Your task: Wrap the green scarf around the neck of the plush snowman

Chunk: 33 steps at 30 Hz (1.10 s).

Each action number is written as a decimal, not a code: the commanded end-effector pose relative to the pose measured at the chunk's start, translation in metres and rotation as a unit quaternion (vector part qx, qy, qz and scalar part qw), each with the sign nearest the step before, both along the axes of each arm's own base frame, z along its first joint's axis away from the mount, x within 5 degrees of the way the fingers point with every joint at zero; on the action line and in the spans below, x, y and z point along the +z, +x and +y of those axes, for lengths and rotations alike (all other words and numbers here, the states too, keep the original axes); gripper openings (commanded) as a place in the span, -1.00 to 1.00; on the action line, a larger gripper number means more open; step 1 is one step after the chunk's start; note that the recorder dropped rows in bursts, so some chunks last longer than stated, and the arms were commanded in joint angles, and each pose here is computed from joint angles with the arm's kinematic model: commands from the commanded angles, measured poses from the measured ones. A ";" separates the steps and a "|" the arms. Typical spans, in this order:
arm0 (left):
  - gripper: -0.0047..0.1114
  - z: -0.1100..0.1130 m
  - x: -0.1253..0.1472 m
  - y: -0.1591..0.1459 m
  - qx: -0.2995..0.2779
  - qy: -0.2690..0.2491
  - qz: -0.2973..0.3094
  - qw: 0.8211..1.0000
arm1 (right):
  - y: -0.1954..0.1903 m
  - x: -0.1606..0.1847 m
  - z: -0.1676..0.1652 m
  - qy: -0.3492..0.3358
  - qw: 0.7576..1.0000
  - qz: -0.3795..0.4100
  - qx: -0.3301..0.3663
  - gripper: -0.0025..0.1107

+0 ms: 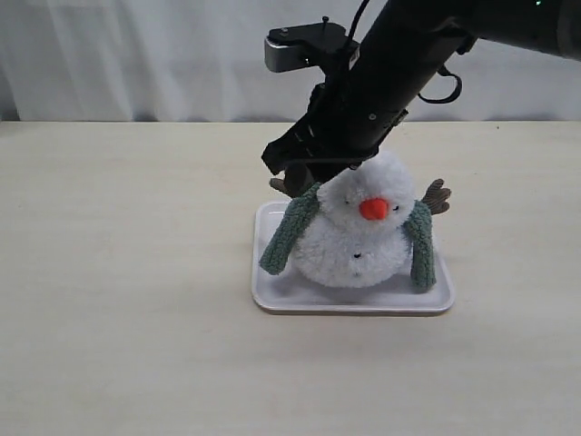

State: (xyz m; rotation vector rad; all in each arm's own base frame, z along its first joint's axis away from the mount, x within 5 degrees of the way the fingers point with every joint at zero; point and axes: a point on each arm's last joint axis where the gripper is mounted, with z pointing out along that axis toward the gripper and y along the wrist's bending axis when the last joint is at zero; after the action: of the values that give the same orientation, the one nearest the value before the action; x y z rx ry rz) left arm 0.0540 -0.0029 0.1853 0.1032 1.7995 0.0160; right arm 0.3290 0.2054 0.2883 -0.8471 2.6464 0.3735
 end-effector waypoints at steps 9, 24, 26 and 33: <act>-0.92 0.000 0.000 0.000 0.003 -0.004 -0.005 1.000 | -0.062 -0.057 0.026 0.007 1.000 -0.002 0.016 0.08; -0.92 0.000 0.000 0.000 0.003 -0.004 -0.005 1.000 | -0.054 -0.118 0.048 0.078 0.986 0.010 -0.147 0.18; -0.92 0.000 0.000 0.000 0.003 -0.004 -0.005 1.000 | -0.053 -0.125 0.049 0.074 0.985 0.018 -0.156 0.18; -0.92 0.000 0.000 0.000 0.003 -0.004 -0.005 1.000 | -0.048 -0.144 0.052 0.069 0.984 0.018 -0.163 0.18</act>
State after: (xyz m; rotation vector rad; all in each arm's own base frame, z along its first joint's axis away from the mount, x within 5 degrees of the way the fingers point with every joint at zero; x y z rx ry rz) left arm 0.0540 -0.0029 0.1853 0.1032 1.7995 0.0160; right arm 0.2789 0.2555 0.1476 -0.3686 2.7212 0.4726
